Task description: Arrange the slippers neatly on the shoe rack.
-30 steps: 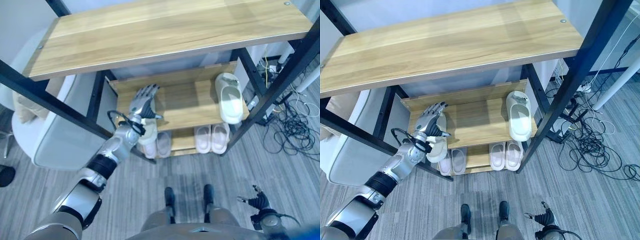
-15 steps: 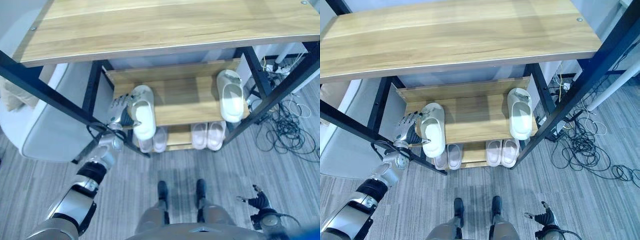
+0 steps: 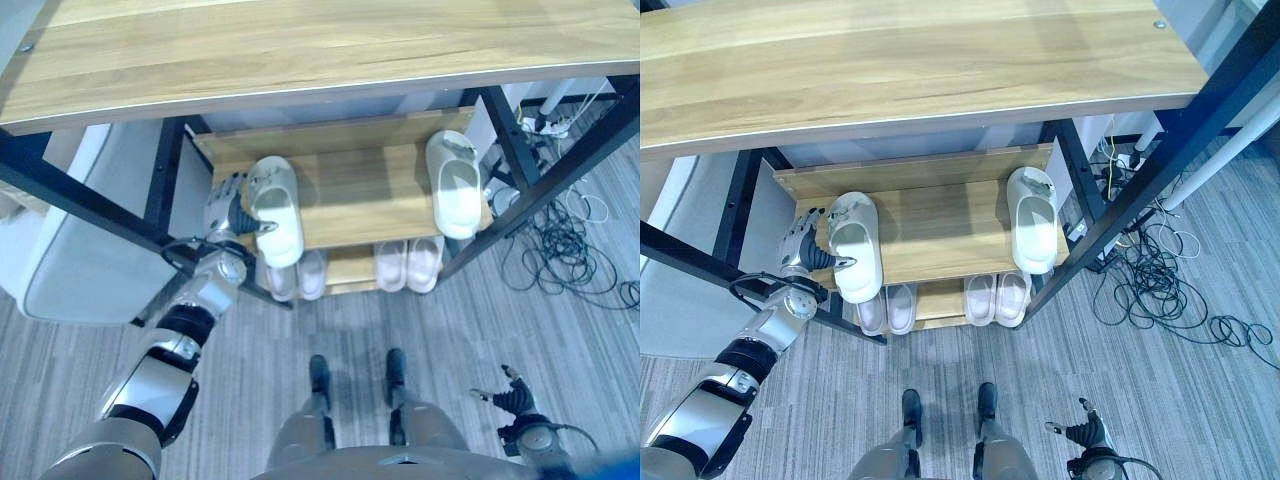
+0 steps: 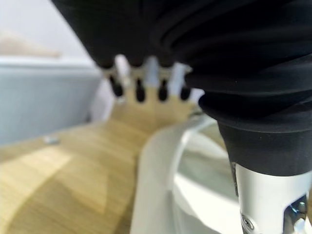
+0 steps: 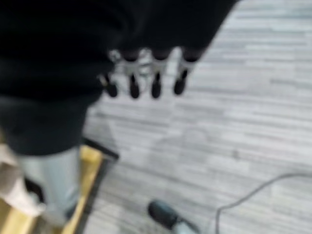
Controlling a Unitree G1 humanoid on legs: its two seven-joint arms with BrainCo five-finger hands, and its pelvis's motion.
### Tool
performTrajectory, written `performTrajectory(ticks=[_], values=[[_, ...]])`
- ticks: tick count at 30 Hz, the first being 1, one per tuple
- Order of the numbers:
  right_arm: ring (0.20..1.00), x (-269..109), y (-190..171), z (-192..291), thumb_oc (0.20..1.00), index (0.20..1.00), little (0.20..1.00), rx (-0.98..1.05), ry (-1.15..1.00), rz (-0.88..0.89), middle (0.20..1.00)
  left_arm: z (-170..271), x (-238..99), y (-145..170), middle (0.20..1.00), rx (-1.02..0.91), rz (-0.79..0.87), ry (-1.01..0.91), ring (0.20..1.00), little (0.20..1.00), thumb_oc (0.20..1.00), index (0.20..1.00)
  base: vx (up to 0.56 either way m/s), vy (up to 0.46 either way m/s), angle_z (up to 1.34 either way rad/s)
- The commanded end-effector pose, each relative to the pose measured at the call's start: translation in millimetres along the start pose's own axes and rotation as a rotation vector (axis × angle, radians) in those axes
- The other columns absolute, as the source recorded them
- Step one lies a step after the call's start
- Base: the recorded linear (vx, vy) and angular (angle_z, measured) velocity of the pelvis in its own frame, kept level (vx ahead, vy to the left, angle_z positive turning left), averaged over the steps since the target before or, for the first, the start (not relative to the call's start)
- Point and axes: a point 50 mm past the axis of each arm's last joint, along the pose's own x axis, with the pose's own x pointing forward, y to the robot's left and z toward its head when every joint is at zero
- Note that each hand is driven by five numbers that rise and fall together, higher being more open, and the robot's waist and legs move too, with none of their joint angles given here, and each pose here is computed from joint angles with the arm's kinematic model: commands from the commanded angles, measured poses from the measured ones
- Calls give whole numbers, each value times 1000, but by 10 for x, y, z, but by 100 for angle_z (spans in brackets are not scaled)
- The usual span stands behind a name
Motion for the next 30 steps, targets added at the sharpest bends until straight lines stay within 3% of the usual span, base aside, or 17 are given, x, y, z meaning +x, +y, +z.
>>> performTrajectory(ticks=[1, 10, 19, 25, 26, 27, 29, 30], values=[[1000, 40, -22, 208, 1000, 1000, 1000, -11, -95, -17, 1000, 122, 218, 342, 1000, -68, 173, -8, 1000, 1000, 1000, 1000, 0, 0, 0], [1000, 43, 90, 218, 1000, 1000, 1000, -57, -89, 9, 1000, 58, 324, 251, 1000, -37, 117, 94, 1000, 1000, 1000, 1000, 19, 2, -4], [1000, 39, 160, 218, 1000, 1000, 1000, -39, -84, 24, 1000, 180, 512, 467, 1000, -31, 179, 93, 1000, 1000, 1000, 1000, 38, -3, -4], [1000, 49, 224, 247, 1000, 1000, 1000, -23, -74, 45, 1000, 212, 546, 450, 1000, -121, 163, 134, 1000, 1000, 1000, 1000, 15, 5, -1], [1000, 61, 238, 279, 1000, 1000, 1000, -28, -79, 50, 1000, 192, 541, 410, 558, -156, 145, 165, 558, 558, 558, 558, 0, 0, 0], [1000, 66, 248, 287, 1000, 1000, 1000, -31, -78, 54, 1000, 185, 536, 384, 492, -172, 130, 178, 492, 492, 492, 492, 0, 0, 0], [1000, 74, 264, 301, 1000, 1000, 1000, -37, -76, 62, 1000, 172, 515, 305, 231, -193, 97, 206, 231, 231, 231, 231, 0, 0, 0], [1000, 75, 276, 306, 1000, 1000, 1000, -42, -76, 67, 1000, 169, 509, 278, 200, -192, 86, 216, 200, 200, 200, 200, 0, 0, 0]])
